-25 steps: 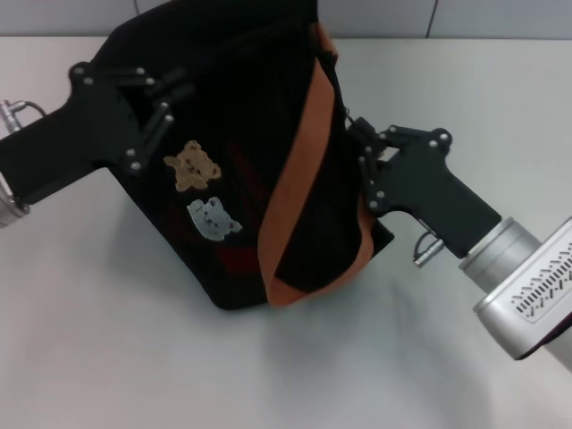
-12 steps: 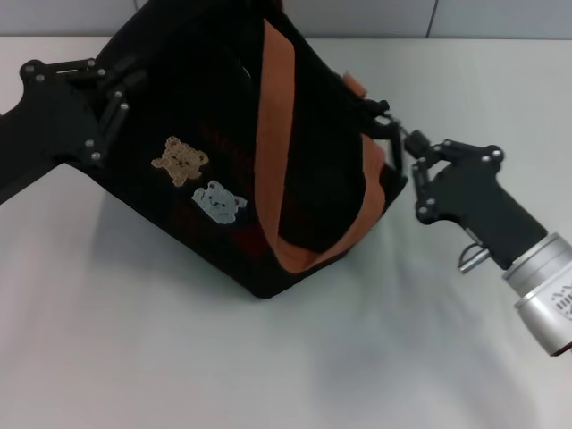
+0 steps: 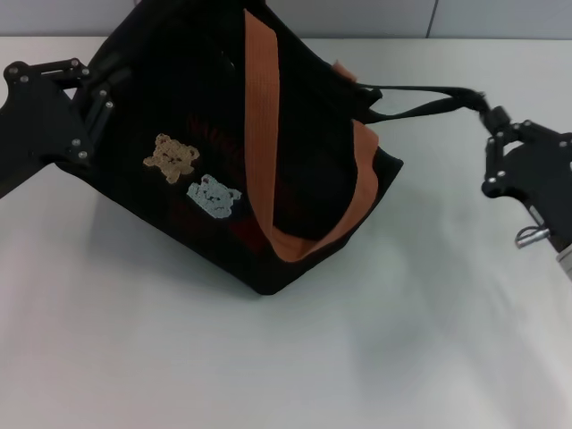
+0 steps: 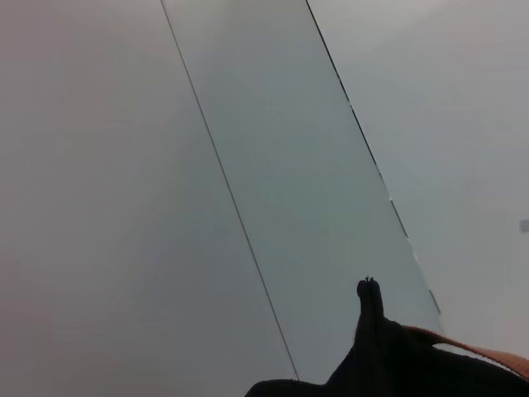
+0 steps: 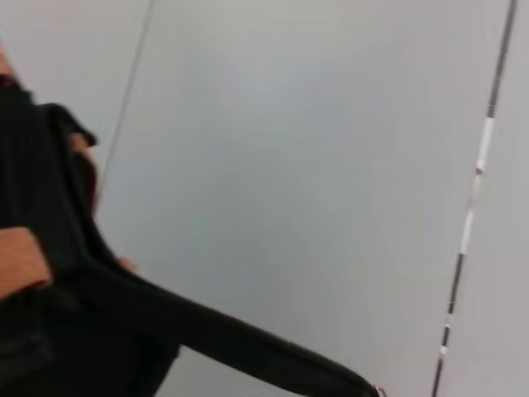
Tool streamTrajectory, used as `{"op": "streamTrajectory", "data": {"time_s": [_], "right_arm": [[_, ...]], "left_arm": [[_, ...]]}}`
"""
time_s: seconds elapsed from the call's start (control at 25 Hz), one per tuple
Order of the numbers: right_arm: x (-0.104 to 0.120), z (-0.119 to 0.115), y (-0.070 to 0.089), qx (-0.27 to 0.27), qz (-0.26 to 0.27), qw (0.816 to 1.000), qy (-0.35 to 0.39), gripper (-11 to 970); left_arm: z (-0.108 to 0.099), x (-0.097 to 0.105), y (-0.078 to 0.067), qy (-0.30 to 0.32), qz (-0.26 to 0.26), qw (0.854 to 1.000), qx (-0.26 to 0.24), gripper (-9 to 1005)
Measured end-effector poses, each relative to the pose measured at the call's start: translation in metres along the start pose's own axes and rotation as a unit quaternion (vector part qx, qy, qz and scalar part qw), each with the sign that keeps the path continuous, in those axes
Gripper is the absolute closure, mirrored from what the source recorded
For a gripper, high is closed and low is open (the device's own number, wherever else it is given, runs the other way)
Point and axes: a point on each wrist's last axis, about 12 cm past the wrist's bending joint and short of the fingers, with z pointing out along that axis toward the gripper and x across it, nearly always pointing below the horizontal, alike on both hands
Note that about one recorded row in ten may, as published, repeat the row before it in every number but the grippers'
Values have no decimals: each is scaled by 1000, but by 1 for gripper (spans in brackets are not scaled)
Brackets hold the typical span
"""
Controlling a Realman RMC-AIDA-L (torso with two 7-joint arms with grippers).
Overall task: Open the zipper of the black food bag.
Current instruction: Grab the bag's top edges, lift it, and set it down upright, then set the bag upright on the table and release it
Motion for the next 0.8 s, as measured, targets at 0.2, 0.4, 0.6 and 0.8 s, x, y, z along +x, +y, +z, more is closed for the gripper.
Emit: {"op": "streamTrajectory", "data": {"time_s": [0.2, 0.4, 0.6, 0.8], "right_arm": [[0, 0, -4, 8, 10, 1000, 1, 947], [-6, 0, -5, 25, 41, 999, -24, 940], [-8, 1, -9, 32, 89, 995, -36, 934], [-11, -3, -18, 22, 163, 985, -57, 842]], "left_arm": [[-3, 0, 0, 1, 1, 1000, -9, 928], [-6, 5, -9, -3, -26, 999, -20, 926], [-17, 9, -19, -14, -93, 994, -54, 925], [-34, 11, -24, -24, -124, 987, -101, 841]]}}
